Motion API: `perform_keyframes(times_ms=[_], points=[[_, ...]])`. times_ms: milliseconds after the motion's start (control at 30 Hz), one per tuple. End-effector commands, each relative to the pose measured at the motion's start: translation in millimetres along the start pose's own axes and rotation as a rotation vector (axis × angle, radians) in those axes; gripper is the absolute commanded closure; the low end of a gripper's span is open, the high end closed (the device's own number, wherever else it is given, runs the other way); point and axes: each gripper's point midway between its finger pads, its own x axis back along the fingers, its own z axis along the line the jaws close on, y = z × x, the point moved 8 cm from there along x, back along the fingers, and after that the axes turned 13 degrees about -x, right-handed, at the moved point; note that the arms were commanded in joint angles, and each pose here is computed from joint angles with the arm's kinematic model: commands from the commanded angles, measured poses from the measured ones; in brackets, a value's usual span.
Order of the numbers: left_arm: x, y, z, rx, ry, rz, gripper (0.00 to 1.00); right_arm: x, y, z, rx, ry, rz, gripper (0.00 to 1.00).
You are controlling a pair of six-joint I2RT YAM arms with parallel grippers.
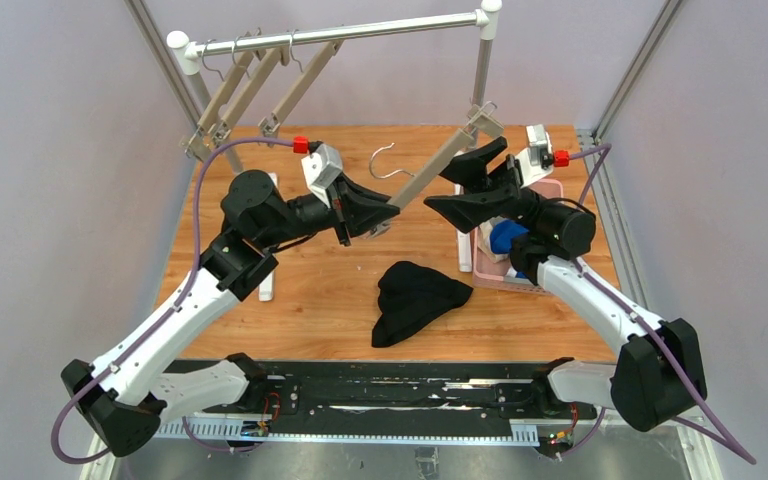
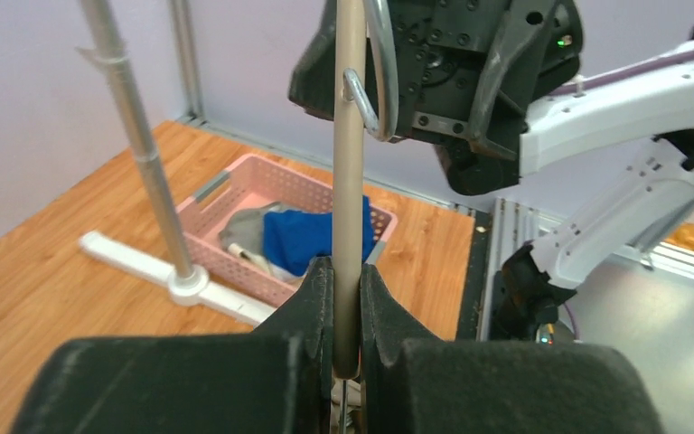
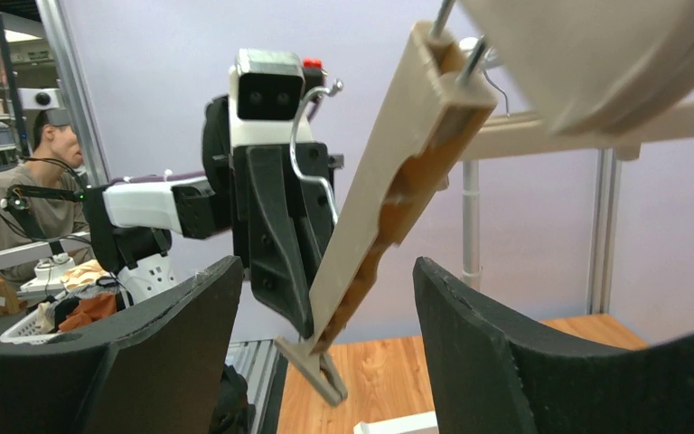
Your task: Remove the underwear clipped to the hanger
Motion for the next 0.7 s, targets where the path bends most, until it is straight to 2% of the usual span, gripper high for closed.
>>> perform_keyframes(times_ms=[0,100,133,233,300,367,533,667], points=[[20,12,10,-0.062,0.192,0.077,1.00,5,-10,1,0.023,-0.033,0.055,0.29],[33,8,21,-0.078,0.335,0.185,1.00,17,-26,-12,0.048,-0.177,0.146,0.29],[37,8,24,-0.078,0.384,0.218,1.00,27,-41,-21,0.021,-0.290,0.223,0.29],[46,7,34,-0.071,0.505,0.307,1.00,44,-70,-22,0.170,-0.555,0.422,0.28],[47,7,38,-0.062,0.545,0.355,1.00,54,-91,-17,0.255,-0.631,0.571,0.28],[42,11,43,-0.054,0.552,0.385,1.00,65,-110,-18,0.258,-0.691,0.673,0.28],[24,14,62,-0.053,0.574,0.536,1.00,92,-151,-25,0.194,-0.803,0.835,0.28],[9,27,77,-0.058,0.603,0.530,1.00,106,-181,-29,0.151,-0.851,0.947,0.27]])
